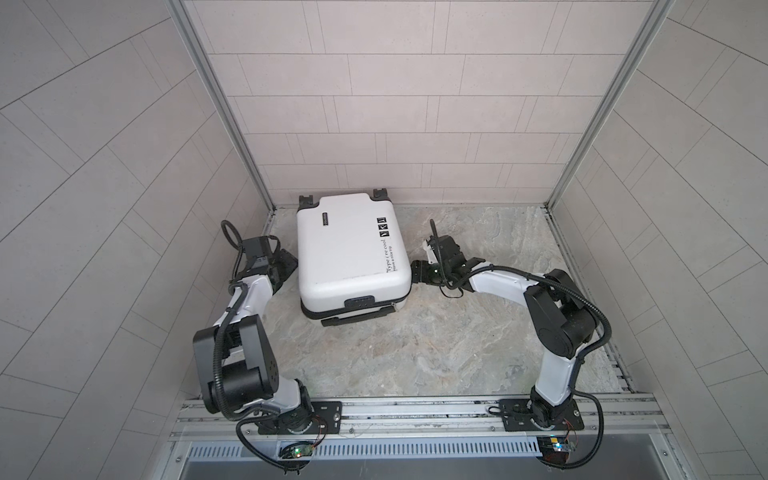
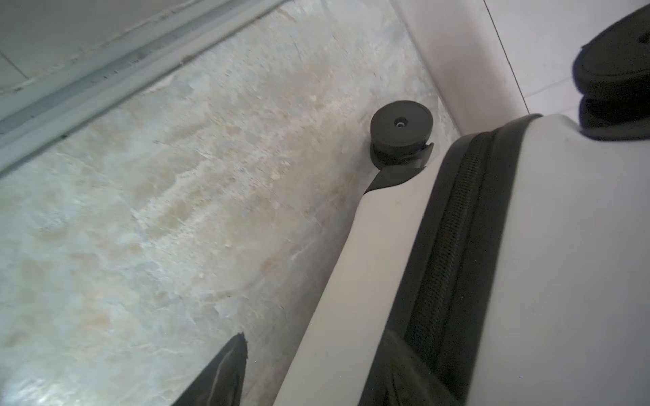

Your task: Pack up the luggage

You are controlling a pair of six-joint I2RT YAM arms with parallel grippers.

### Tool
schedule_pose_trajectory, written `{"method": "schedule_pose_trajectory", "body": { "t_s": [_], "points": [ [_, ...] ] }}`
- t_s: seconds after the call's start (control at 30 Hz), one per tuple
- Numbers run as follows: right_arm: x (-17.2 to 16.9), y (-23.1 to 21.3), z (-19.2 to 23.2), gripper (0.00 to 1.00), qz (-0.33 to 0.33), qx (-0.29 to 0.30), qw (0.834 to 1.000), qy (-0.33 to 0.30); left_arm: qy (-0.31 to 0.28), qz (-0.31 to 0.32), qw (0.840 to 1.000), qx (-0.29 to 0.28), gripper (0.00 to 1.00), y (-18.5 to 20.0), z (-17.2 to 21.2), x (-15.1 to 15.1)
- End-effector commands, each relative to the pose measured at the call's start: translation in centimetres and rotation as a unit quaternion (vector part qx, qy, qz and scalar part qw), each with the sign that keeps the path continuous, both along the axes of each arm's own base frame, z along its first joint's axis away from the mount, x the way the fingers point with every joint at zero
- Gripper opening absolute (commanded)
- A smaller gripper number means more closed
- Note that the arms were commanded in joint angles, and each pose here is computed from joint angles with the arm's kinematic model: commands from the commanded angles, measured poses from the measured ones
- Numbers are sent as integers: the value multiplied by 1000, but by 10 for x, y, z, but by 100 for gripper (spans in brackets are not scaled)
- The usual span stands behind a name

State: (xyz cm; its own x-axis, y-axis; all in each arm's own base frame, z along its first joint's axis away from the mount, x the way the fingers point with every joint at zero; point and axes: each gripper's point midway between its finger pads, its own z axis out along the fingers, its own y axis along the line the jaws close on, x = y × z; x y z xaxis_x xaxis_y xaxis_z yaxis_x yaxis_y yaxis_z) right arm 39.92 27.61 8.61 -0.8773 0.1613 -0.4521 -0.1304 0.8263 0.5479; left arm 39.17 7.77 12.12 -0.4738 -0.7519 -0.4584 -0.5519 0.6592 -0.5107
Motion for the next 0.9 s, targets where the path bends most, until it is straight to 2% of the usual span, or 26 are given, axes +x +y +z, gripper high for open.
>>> {"method": "schedule_pose_trajectory", "body": {
  "t_s": [0.0, 0.1, 0.23, 0.37, 0.47, 0.57, 0.73, 0.87],
  "points": [
    [-15, 5, 22, 76, 30, 16, 999, -14, 0, -109, 992, -60, 66, -81, -6, 11],
    [-20, -15, 25, 76, 24, -4, 1000, -16, 1, -134, 990, -53, 66, -108, -9, 22],
    [-25, -41, 26, 76, 9, -21, 1000, -16, -17, -142, 987, -73, 66, -138, -7, 37],
    [-27, -74, 22, 76, -20, -33, 999, -4, -47, -111, 991, -63, 66, -131, 10, 32],
    [-31, -101, 21, 76, -47, -41, 998, 0, -63, -83, 994, -25, 66, -112, 33, 14],
    [-37, -126, 23, 76, -71, -51, 996, 0, -78, -78, 994, -16, 67, -107, 52, -10],
    [-55, -156, 28, 76, -98, -73, 992, -7, -116, -73, 988, -67, 65, -119, 69, -67],
    [-75, -157, 38, 72, -91, -66, 993, -30, -168, -59, 979, -102, 64, -134, 91, -126]
  ]
}}
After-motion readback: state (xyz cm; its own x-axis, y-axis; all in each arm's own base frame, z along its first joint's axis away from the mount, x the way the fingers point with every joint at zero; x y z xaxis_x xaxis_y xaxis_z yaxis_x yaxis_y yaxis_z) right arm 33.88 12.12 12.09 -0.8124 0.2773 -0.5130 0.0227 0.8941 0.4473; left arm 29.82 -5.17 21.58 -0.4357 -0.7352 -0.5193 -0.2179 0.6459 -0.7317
